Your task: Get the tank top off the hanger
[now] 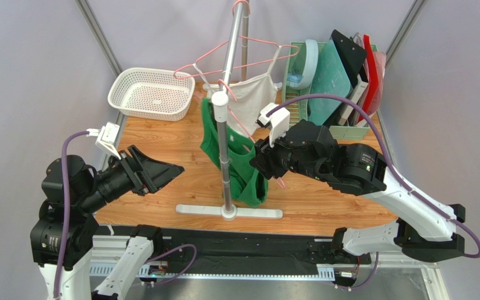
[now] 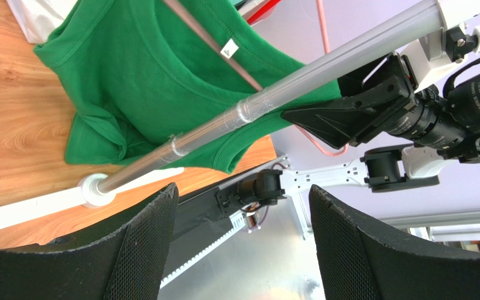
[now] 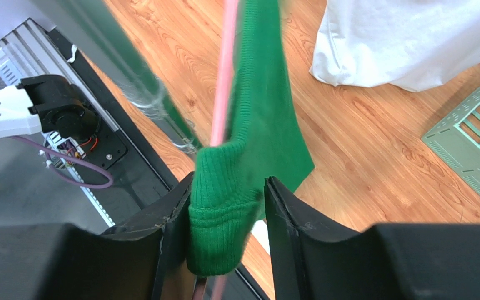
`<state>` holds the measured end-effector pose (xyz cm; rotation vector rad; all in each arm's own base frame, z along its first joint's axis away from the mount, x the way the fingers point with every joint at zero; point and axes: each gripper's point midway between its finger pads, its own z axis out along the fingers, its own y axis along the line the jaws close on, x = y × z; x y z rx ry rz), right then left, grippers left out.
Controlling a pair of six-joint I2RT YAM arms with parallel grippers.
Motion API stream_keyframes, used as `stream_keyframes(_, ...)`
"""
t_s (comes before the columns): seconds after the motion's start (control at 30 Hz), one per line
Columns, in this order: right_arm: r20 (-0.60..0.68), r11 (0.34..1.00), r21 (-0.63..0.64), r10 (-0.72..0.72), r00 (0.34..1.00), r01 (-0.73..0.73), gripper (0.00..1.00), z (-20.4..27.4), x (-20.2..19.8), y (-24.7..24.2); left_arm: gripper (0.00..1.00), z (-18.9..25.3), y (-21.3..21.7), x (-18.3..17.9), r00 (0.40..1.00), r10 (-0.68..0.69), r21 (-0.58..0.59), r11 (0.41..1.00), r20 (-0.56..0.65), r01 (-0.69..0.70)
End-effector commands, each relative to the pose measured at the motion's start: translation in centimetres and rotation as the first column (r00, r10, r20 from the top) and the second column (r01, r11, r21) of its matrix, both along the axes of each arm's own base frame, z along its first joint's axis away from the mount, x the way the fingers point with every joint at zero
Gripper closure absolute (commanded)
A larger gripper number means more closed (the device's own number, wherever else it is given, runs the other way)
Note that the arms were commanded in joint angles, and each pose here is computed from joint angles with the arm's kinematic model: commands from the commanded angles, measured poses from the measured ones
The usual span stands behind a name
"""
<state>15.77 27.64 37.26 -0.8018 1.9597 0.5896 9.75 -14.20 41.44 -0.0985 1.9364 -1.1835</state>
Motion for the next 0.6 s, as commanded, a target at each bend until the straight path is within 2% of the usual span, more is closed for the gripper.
stream_keyframes(0.0,0.084,0.996,0.081,-0.053,0.995,0.046,0.68,2.3,1.0,-0.5,0.19,0.4,0.0,0.2,1.000,-0.001,0.006,1.000,-0.006,0.001)
stream_keyframes(0.27,0.181,0.995,0.068,-0.078,0.980,0.067,1.00,3.6,2.1,-1.5,0.19,0.1,-0.1,0.2,1.000,-0.013,0.017,1.000,-0.013,0.014)
stream_keyframes(0.57,0.255,0.996,0.057,0.048,0.966,-0.065,1.00,6.0,1.1,-0.9,0.19,-0.4,-0.1,0.4,1.000,-0.023,0.035,0.999,-0.020,0.024)
